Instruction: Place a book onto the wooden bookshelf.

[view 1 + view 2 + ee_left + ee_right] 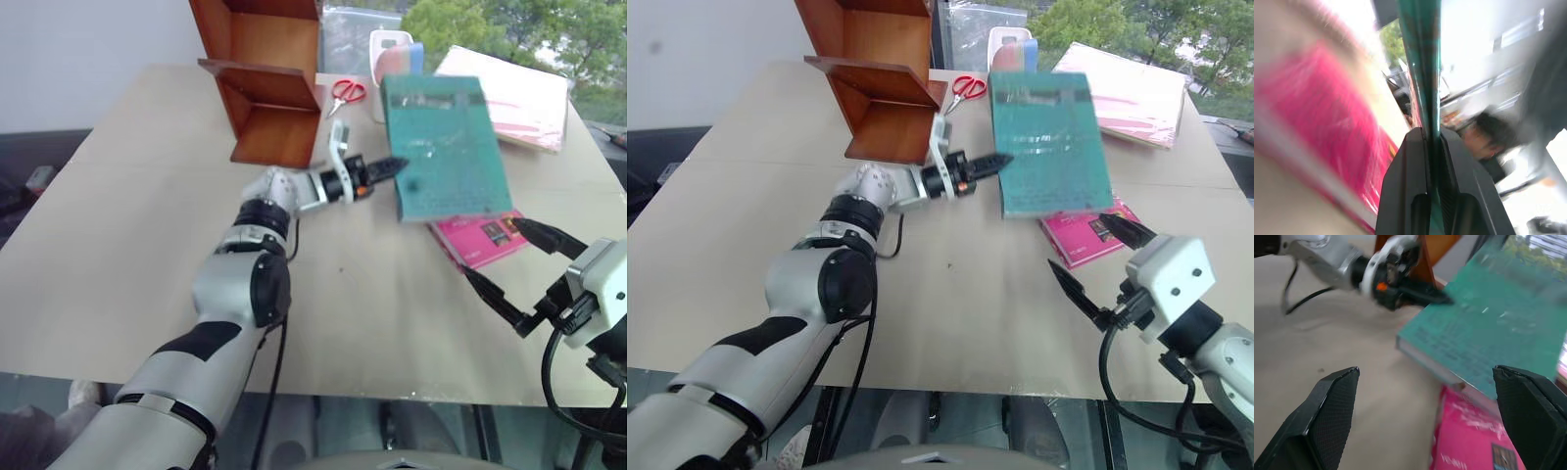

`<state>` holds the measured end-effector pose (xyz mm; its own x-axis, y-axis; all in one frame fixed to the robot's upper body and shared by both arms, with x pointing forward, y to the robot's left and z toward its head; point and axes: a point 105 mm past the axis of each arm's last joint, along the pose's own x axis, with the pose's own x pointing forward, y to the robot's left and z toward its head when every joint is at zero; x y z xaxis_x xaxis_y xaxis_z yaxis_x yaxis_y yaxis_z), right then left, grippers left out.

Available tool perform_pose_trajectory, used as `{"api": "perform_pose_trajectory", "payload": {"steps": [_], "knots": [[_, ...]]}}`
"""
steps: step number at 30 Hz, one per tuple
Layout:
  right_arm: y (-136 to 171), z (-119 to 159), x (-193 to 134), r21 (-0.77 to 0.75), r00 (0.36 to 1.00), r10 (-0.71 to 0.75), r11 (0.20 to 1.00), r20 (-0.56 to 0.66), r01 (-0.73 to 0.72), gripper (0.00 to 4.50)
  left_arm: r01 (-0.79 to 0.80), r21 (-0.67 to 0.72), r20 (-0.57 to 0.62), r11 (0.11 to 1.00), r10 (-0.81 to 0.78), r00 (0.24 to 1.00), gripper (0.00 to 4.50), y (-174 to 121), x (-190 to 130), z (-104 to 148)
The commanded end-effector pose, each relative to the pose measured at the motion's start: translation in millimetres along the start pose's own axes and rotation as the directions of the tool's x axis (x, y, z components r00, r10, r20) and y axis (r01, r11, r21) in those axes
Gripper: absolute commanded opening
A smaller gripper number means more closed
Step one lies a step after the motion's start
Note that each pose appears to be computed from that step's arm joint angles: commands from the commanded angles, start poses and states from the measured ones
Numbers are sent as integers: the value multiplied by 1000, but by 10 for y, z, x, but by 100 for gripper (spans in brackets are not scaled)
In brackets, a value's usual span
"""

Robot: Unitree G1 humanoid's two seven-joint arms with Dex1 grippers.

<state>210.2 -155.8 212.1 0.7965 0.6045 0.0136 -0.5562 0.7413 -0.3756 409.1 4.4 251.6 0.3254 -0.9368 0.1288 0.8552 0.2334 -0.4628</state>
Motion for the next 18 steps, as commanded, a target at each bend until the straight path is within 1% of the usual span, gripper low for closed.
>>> {"api": "perform_pose_trajectory", "payload": {"steps": [1,2,3,4,5,6,7,8,10,11,14,18], "knots": [[-11,26,99,-3,998,42,999,36,-42,450,23,713,81,701,-114,990,11,-701,138,682],[-23,34,134,-7,997,54,999,47,-53,450,-19,869,86,494,-113,990,11,-827,127,783],[-31,44,167,-10,996,63,998,58,-63,450,-58,954,87,293,-87,992,11,-893,114,851],[-36,57,197,-12,995,71,997,69,-71,450,-77,991,82,106,-43,996,11,-913,94,901],[-41,66,221,-12,994,77,997,79,-76,450,-55,998,55,-42,-6,998,11,-922,65,930],[-55,69,237,-18,993,79,997,84,-77,450,-7,986,12,-169,31,999,11,-932,23,957],[-67,73,255,-22,993,80,997,89,-79,450,40,966,-19,-254,85,996,11,-913,-43,1010],[-84,83,267,-27,992,79,997,97,-77,450,79,948,-40,-308,132,990,11,-894,-118,1071],[-105,100,282,-35,991,75,997,108,-71,450,103,929,-36,-356,191,981,11,-843,-222,1179],[-156,107,264,-43,992,61,997,109,-56,450,130,917,-24,-377,273,962,11,-744,-340,1274],[-287,104,176,-57,995,20,998,100,-14,450,179,893,60,-412,505,861,11,-452,-750,1565],[-382,39,89,-73,998,-5,997,67,10,450,221,897,132,-383,709,692,11,-165,-1251,1773]]}}
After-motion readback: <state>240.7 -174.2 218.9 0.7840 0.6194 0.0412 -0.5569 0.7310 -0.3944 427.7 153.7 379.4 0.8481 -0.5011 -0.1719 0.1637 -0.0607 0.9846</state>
